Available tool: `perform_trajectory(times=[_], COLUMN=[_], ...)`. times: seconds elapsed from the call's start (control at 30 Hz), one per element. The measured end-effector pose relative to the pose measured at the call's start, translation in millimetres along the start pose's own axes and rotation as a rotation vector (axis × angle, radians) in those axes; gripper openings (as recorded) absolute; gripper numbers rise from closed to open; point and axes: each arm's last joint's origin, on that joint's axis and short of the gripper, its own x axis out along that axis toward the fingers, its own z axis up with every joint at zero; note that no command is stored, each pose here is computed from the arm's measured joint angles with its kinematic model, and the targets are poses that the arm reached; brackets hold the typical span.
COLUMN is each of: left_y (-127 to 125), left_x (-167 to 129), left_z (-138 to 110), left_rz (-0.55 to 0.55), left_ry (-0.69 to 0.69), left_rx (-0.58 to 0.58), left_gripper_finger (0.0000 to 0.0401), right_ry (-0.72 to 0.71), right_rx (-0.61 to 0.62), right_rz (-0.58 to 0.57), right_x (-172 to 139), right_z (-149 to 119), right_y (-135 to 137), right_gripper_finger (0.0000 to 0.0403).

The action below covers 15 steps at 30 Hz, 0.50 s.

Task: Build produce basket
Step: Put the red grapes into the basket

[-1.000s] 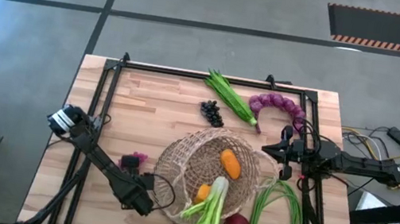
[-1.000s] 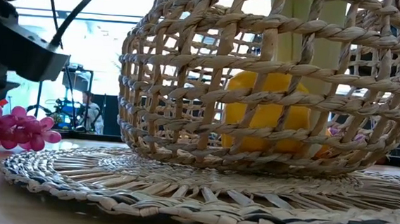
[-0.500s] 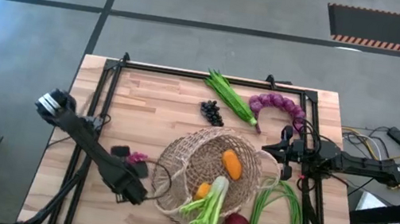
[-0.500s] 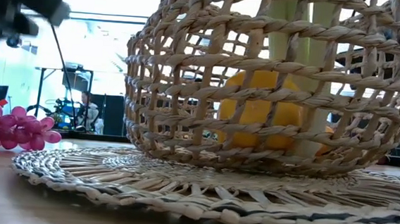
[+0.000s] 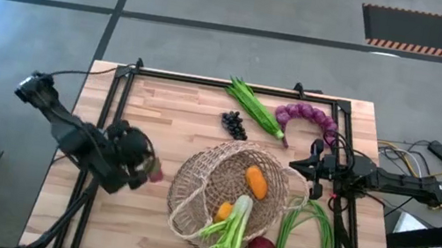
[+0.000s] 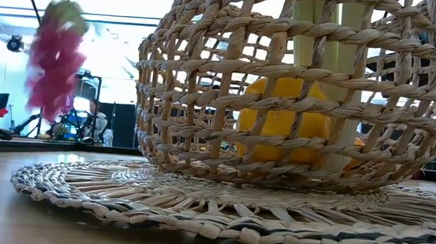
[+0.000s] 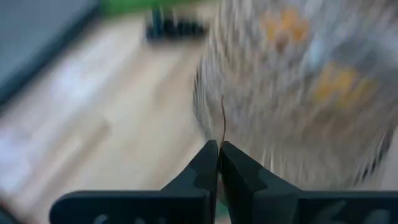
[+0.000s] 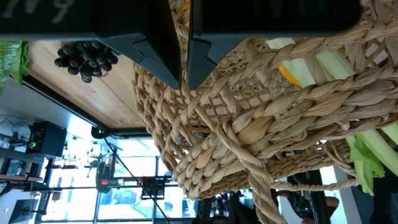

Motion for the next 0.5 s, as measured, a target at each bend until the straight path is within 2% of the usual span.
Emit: perform_trajectory(times=[0.17,0.37,0.5], left_y=[-8.3,-44.3,-64.3], left_x=[-28.2,-52.3,-63.4], left_z=[35.2,80.9,101.4], left_rz=[-0.085,-0.253,-0.263], left_ry=[-0.252,-0.584,-0.814], left_rx=[0.028,0.142,0.250], left_gripper_finger=[0.0000,0.0000,0.0000], right_ry=[0.000,0.000,0.000], right_rx=[0.000,0.000,0.000], right_rz=[0.000,0.000,0.000], right_x=[0.0,0.0,0.0], right_z=[0.1,0.0,0.0], right_y=[0.0,0.0,0.0], right_gripper_finger=[0.0018,0.0018,0.0018])
